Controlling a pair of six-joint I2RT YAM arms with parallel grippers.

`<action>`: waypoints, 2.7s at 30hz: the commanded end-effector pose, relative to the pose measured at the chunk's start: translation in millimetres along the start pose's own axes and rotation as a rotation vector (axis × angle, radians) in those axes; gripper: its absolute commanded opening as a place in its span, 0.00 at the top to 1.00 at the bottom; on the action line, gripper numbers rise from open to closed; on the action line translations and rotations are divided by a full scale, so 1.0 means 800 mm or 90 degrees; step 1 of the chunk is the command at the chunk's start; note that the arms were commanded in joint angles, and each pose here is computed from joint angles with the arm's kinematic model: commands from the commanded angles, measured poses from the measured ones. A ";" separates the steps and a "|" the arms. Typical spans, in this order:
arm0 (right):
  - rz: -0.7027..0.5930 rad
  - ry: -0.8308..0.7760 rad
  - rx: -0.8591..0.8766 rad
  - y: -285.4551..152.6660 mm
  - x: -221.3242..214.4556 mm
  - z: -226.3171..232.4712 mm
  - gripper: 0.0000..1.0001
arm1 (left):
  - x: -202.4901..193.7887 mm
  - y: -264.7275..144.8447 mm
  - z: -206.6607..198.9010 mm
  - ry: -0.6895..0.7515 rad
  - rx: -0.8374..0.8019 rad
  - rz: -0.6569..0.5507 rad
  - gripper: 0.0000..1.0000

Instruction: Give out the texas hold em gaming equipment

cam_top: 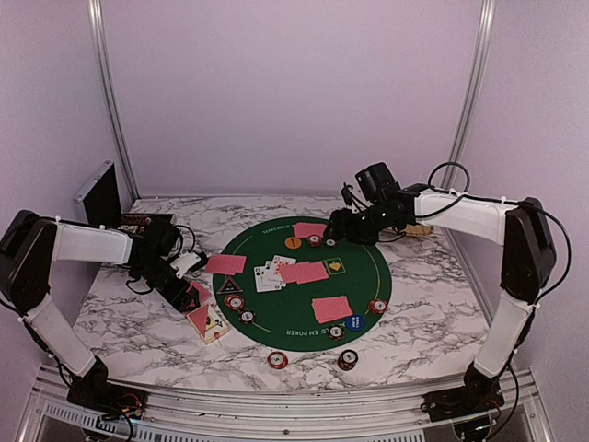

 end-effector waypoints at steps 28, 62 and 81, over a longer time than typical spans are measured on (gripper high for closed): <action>-0.508 0.121 -0.549 -0.202 -0.027 -0.305 0.01 | 0.044 -0.074 0.184 -0.256 0.272 -0.362 0.01; -0.692 -0.146 -0.444 -0.190 -0.045 -0.296 0.01 | -0.011 -0.132 0.195 -0.320 0.464 -0.622 0.01; -0.676 -0.114 -0.428 -0.189 -0.037 -0.319 0.01 | -0.017 -0.140 0.197 -0.327 0.488 -0.641 0.01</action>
Point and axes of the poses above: each gripper's point midway between its finger pads, its own y axis out along the fingers, its own z axis along the line the jaws close on, x = y × z, the point moved 2 cm from there along -y, back along the fingers, and after that the axes turned 2 degrees about y, right-handed, at the moved point
